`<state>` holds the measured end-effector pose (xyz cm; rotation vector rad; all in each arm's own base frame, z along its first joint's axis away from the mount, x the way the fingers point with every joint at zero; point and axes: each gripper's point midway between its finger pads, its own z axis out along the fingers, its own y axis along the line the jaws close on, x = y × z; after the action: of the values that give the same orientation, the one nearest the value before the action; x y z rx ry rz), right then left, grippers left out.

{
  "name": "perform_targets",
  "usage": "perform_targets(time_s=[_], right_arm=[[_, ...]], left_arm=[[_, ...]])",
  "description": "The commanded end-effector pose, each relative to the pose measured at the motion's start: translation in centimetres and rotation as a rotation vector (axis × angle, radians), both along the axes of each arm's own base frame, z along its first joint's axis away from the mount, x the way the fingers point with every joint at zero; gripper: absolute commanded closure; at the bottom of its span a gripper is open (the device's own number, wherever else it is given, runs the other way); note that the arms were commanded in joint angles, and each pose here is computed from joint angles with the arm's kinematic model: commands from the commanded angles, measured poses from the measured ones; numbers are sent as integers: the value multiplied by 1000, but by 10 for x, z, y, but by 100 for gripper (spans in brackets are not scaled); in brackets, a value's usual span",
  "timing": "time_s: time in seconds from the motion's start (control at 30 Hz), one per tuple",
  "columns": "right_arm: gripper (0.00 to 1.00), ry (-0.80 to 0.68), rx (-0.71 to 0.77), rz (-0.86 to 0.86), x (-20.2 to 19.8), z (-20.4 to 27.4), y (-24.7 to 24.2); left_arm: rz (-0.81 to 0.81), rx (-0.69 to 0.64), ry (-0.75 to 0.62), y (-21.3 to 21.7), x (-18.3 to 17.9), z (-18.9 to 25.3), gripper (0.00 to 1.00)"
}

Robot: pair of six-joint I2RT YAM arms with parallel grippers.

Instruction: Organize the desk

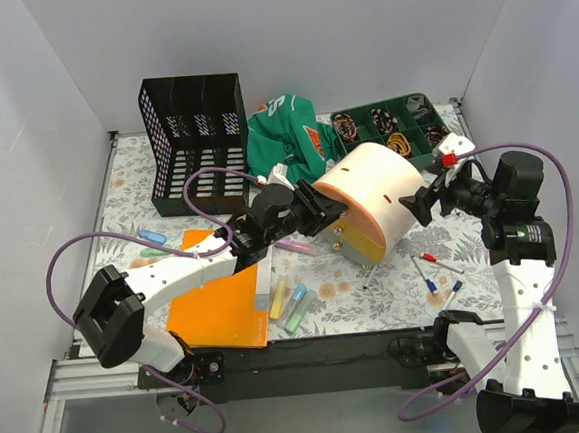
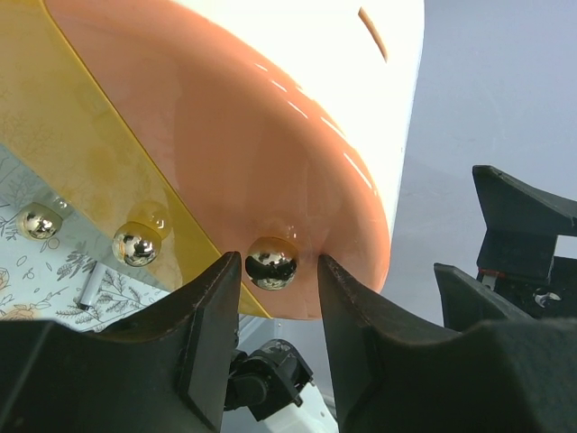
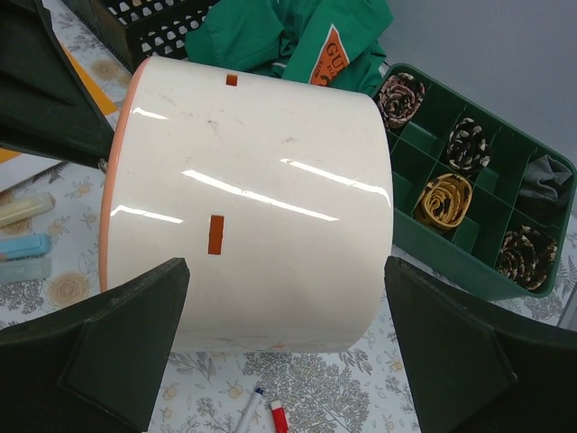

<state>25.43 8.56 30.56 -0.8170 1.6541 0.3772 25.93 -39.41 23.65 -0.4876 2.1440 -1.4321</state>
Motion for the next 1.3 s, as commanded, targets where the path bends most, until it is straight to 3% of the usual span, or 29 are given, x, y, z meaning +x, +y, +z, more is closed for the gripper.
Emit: perform_targets(time_s=[0.0, 0.13, 0.53, 0.73, 0.9, 1.27], right_arm=[[2, -43, 17, 15, -3, 12, 3], [2, -43, 17, 12, -3, 12, 2], [1, -44, 19, 10, -3, 13, 1], [2, -48, 21, 12, -3, 15, 2], [2, -45, 23, 17, -3, 16, 2], [1, -56, 28, 42, -7, 22, 5]], left_arm=[[-14, -6, -23, -4, 0, 6, 61], [-16, -7, -21, -5, 0, 5, 63], [-22, -31, -60, 2, -6, 18, 85], [-113, -47, -107, 17, -35, 33, 86], [-131, -18, -86, 38, -55, 16, 86], [-150, -26, -77, 50, -68, 11, 83]])
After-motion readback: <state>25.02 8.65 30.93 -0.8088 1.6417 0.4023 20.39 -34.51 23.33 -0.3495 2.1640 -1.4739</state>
